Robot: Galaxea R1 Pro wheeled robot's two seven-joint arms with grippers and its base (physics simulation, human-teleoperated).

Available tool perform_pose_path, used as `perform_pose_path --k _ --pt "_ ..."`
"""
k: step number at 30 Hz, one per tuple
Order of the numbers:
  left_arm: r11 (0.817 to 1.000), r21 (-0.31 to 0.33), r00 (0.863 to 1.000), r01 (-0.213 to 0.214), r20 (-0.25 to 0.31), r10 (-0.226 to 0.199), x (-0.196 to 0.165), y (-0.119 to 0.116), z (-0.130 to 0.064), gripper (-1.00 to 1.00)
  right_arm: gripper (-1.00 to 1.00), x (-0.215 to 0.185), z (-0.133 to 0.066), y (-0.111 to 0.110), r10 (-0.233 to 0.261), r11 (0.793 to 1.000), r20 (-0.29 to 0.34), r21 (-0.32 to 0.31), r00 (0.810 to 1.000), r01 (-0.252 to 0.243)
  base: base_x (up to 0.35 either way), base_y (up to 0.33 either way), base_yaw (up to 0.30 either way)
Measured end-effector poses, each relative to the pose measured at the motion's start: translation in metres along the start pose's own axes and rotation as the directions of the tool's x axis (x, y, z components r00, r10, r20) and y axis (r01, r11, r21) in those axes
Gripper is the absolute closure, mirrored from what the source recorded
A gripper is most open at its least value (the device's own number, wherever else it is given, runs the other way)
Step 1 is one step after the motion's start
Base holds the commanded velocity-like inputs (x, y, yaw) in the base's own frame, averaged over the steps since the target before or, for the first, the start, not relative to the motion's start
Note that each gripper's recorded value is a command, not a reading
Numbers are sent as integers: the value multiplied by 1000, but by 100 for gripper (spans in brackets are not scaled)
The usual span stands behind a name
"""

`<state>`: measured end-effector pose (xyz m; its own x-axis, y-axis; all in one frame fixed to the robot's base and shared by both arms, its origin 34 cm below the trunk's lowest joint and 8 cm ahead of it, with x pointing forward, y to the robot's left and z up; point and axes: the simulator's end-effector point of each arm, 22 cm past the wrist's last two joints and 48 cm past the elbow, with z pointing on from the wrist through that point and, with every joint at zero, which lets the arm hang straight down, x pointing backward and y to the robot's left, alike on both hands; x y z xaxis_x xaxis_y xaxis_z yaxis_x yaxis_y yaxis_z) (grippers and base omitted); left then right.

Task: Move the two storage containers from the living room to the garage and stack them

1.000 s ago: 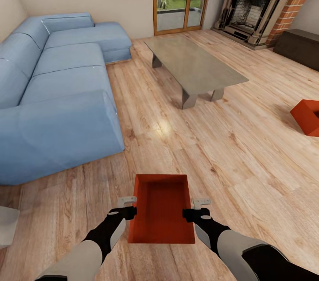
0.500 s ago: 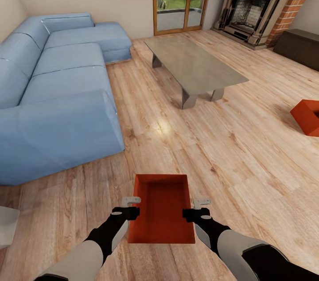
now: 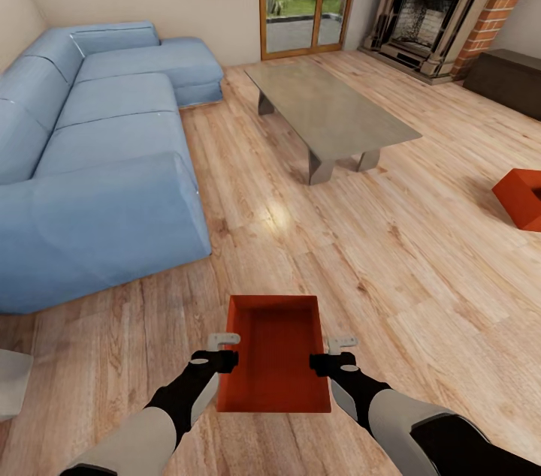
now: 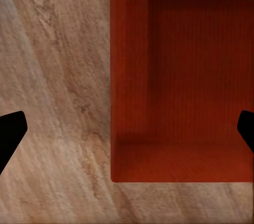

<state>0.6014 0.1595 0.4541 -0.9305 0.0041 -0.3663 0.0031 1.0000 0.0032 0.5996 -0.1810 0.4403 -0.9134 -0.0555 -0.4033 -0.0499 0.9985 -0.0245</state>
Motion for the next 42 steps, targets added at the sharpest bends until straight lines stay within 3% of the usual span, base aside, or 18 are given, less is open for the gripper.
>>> perform_pose_path --k 11,24,42 --pt "1000 2 1000 17 26 -17 -8 1 12 -100 -100 6 14 0 -1 1000 2 0 1000 1 0 0 0" --pt "1000 -12 999 5 -38 -6 21 11 35 -100 -100 24 34 1 3 1000 -10 1 1000 -3 0 0 0" --pt "1000 -15 999 3 -36 -3 31 13 57 -100 -100 38 55 3 3 1000 -17 -5 1000 -3 0 0 0"
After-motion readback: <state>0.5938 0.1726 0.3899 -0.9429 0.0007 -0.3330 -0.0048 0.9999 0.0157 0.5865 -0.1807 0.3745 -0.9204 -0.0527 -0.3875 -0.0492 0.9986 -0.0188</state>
